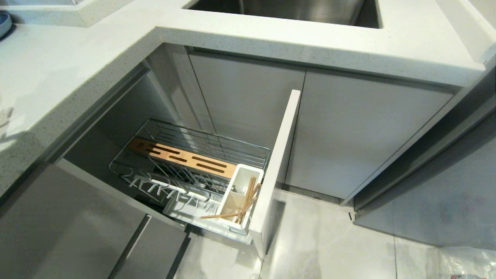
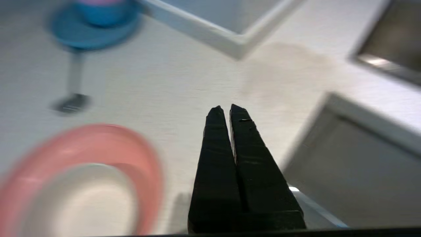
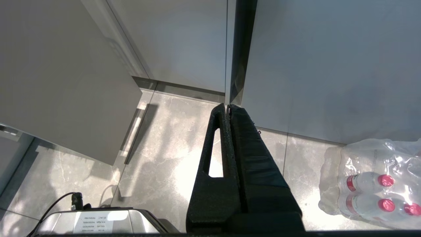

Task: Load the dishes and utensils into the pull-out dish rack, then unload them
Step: Take the spoon out of the cupboard, then take the chopsticks out of the cupboard

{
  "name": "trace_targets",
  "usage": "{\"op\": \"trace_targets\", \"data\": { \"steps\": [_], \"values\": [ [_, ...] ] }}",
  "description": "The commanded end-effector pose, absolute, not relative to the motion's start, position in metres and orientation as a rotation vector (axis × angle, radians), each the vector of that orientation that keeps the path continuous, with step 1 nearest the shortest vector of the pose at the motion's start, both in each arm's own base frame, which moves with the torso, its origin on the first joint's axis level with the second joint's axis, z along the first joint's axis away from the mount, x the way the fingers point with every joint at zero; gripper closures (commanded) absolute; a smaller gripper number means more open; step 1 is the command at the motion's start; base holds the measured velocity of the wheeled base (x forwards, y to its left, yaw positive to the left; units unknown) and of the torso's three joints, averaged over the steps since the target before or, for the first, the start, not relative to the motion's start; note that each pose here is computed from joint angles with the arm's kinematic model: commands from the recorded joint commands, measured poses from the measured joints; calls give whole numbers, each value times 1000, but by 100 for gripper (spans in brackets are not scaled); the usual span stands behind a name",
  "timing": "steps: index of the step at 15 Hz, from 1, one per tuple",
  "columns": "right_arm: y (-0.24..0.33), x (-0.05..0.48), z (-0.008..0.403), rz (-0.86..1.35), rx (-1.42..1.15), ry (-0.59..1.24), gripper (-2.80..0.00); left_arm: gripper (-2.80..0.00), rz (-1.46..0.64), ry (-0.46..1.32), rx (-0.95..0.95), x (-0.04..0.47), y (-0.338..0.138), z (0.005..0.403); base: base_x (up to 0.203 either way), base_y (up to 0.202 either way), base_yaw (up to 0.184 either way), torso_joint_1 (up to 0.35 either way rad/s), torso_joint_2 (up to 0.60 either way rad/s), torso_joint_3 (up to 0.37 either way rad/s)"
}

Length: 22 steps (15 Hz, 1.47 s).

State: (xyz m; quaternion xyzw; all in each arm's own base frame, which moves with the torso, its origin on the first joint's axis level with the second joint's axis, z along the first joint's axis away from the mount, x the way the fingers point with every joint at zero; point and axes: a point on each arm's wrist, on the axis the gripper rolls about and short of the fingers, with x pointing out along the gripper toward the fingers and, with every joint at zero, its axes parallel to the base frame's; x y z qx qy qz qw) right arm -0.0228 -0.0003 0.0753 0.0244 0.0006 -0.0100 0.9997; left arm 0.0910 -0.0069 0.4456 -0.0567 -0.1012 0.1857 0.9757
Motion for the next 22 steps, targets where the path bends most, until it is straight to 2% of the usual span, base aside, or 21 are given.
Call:
{"op": "trace_targets", "data": {
  "steps": [1,4,7,11,15,18,22],
  "values": [
    [0,-23,75,-20,49,3,0,0,263,-219,-217,83,-14,446,0,0,0,0,0,0],
    [0,-23,75,-20,49,3,0,0,97,-132,-328,104,-39,432,0,0,0,0,0,0],
    [0,-23,75,-20,49,3,0,0,64,41,-341,151,-70,401,0,0,0,0,0,0],
    [0,-23,75,-20,49,3,0,0,-103,479,-318,179,-93,353,0,0,0,0,0,0],
    [0,-23,75,-20,49,3,0,0,-138,798,-236,200,-109,317,0,0,0,0,0,0],
    [0,-23,75,-20,49,3,0,0,-117,974,-174,219,-124,286,0,0,0,0,0,0],
    [0,-23,75,-20,49,3,0,0,-162,1171,-204,235,-141,255,0,0,0,0,0,0]
  ]
}}
